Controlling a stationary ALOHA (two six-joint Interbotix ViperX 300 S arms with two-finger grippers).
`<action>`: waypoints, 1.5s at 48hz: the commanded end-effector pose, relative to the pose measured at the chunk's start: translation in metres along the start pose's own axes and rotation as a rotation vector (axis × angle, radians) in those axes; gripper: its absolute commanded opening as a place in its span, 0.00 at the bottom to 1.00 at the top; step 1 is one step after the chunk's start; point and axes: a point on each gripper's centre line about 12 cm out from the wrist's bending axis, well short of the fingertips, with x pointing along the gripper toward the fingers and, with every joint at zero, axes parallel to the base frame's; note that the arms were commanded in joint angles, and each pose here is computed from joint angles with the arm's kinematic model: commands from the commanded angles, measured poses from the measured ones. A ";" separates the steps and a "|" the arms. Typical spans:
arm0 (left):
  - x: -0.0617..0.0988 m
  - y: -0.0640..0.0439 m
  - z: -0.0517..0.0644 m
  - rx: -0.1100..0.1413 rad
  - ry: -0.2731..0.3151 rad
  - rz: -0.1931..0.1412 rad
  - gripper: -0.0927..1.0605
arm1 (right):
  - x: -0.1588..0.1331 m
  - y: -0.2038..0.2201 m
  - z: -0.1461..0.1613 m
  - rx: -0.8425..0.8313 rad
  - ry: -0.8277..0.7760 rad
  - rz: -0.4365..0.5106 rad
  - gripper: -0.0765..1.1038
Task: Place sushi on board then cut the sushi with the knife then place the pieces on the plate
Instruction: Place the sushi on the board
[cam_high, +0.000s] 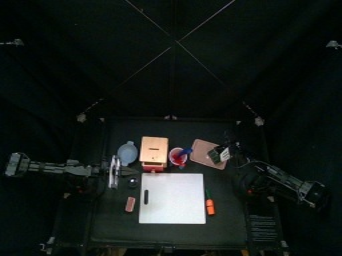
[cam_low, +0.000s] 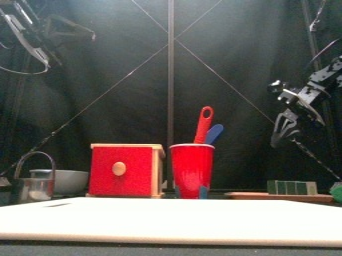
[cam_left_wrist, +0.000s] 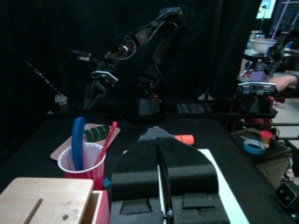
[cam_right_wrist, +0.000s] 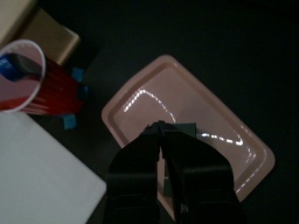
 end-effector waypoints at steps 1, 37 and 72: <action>0.002 -0.001 0.005 0.011 -0.018 -0.005 0.08 | 0.013 0.004 0.000 -0.006 0.064 -0.002 0.55; 0.000 -0.002 0.000 0.037 -0.005 -0.020 0.08 | 0.048 -0.006 -0.017 -0.110 0.224 -0.070 0.91; 0.000 -0.003 0.000 0.037 -0.015 -0.020 0.08 | 0.071 -0.021 -0.033 -0.085 0.338 -0.120 0.72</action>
